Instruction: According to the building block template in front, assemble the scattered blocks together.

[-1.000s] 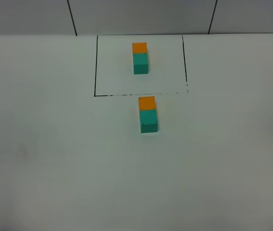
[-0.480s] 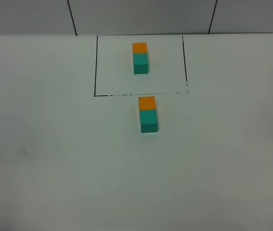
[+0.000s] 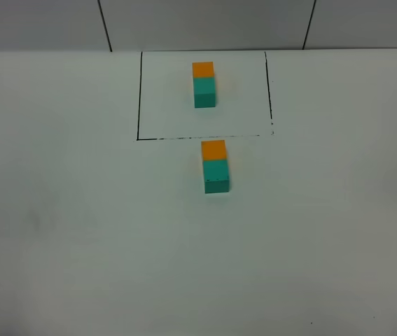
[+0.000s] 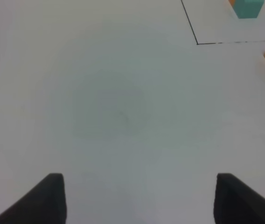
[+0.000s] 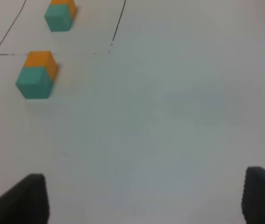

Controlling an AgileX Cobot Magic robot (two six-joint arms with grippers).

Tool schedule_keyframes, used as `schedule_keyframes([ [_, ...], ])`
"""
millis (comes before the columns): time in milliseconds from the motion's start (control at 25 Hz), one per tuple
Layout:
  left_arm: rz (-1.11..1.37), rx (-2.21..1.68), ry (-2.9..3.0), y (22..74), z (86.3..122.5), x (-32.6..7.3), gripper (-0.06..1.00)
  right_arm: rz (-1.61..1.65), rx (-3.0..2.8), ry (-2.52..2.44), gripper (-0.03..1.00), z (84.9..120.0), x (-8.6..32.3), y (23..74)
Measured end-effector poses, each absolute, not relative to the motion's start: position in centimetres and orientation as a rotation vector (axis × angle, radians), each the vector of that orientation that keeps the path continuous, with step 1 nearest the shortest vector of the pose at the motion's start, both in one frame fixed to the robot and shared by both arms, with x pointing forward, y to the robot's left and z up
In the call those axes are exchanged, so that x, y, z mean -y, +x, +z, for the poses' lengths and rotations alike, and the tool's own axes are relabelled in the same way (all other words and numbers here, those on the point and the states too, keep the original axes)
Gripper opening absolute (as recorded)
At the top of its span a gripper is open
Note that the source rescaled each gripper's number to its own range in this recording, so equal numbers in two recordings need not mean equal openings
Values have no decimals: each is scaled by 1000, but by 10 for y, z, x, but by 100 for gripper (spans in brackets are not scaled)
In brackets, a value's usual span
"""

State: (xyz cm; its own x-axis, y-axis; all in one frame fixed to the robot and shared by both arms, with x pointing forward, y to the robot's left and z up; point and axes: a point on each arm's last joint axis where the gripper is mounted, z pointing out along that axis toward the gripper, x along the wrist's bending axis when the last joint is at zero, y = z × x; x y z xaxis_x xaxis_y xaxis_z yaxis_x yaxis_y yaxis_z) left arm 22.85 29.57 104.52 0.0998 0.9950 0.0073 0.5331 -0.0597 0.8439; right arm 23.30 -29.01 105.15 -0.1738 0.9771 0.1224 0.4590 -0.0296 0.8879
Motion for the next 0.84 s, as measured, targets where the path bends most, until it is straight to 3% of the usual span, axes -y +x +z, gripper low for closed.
schedule_keyframes([
  [840, 841, -1516, 1683, 228, 1045, -296, 41, 1164, -1673, 1520, 69, 1052, 290, 233],
])
